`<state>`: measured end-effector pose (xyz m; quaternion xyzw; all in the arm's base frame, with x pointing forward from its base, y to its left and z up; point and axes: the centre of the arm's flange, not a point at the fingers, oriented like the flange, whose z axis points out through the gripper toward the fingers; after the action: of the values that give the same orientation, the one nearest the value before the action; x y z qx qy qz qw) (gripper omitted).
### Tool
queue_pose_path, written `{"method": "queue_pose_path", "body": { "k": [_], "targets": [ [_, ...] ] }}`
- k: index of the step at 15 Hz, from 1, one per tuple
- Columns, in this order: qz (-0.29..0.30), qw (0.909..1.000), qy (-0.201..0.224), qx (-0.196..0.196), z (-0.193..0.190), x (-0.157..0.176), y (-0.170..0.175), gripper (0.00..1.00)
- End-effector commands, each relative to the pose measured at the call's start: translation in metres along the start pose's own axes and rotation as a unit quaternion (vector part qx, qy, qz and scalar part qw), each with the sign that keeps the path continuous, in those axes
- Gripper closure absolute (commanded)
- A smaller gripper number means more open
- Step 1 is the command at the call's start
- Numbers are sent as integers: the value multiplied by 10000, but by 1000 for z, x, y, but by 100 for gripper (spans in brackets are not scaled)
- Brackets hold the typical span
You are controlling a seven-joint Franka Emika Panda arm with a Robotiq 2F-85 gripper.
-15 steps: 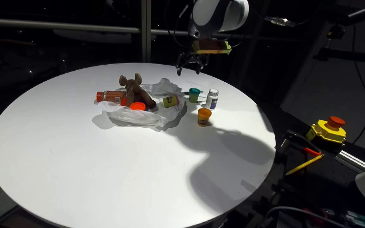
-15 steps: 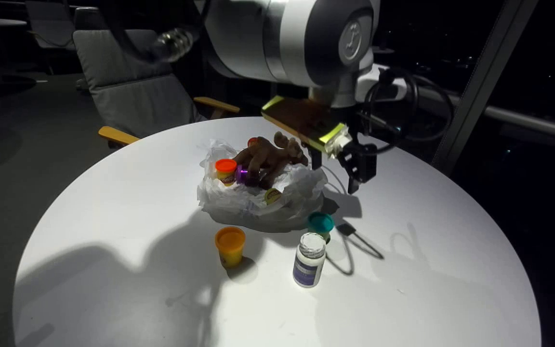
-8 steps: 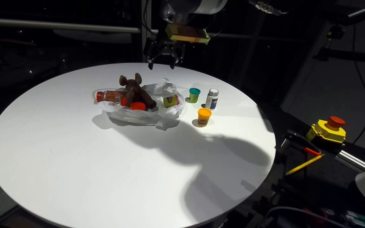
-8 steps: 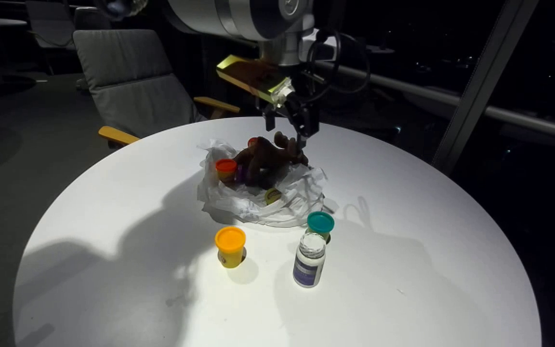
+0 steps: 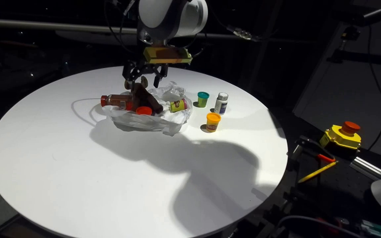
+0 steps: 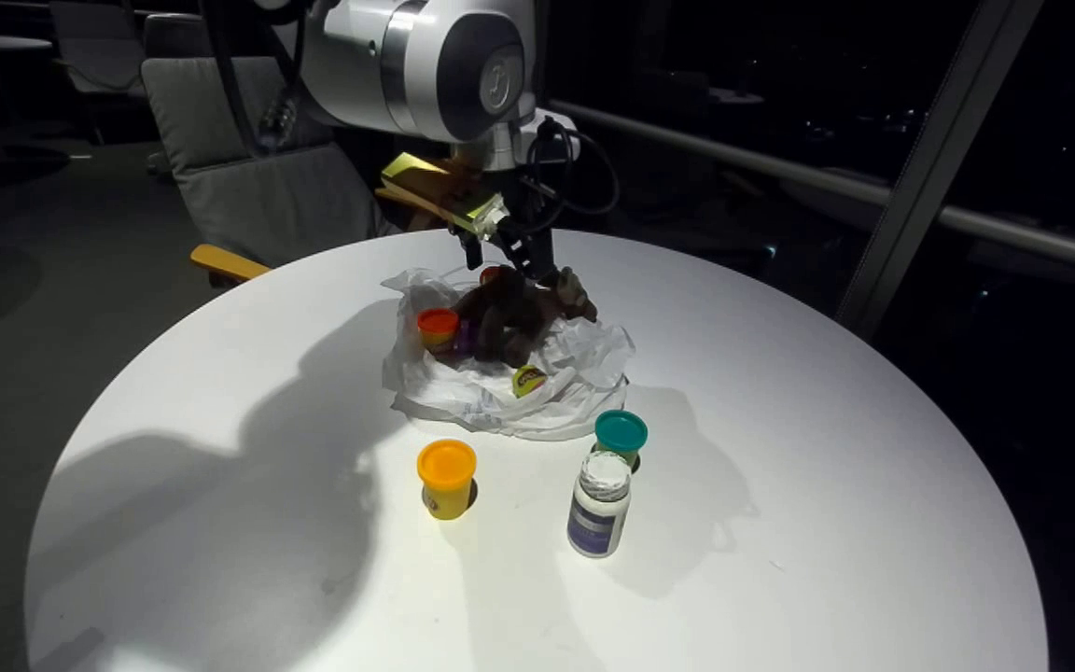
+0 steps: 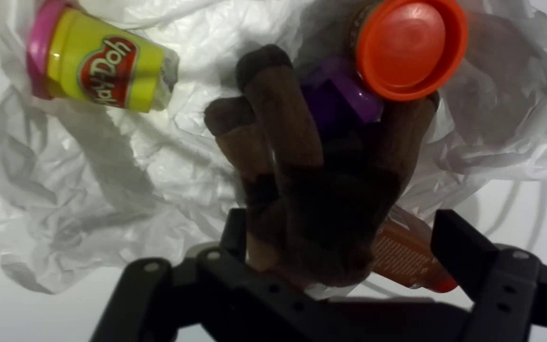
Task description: Remove the things from the plastic bag and put them on the table
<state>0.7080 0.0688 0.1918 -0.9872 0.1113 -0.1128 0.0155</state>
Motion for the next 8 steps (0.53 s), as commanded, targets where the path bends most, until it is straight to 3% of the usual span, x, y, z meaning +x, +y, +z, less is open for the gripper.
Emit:
{"method": "queue_pose_path", "body": {
  "k": [1,2,8],
  "targets": [
    [-51,9998,111,-134,22,24,-19,0],
    [-77,9998,111,-159,26,25,-21,17],
    [-138,9990,168,-378,26,28,-13,67]
  ]
}}
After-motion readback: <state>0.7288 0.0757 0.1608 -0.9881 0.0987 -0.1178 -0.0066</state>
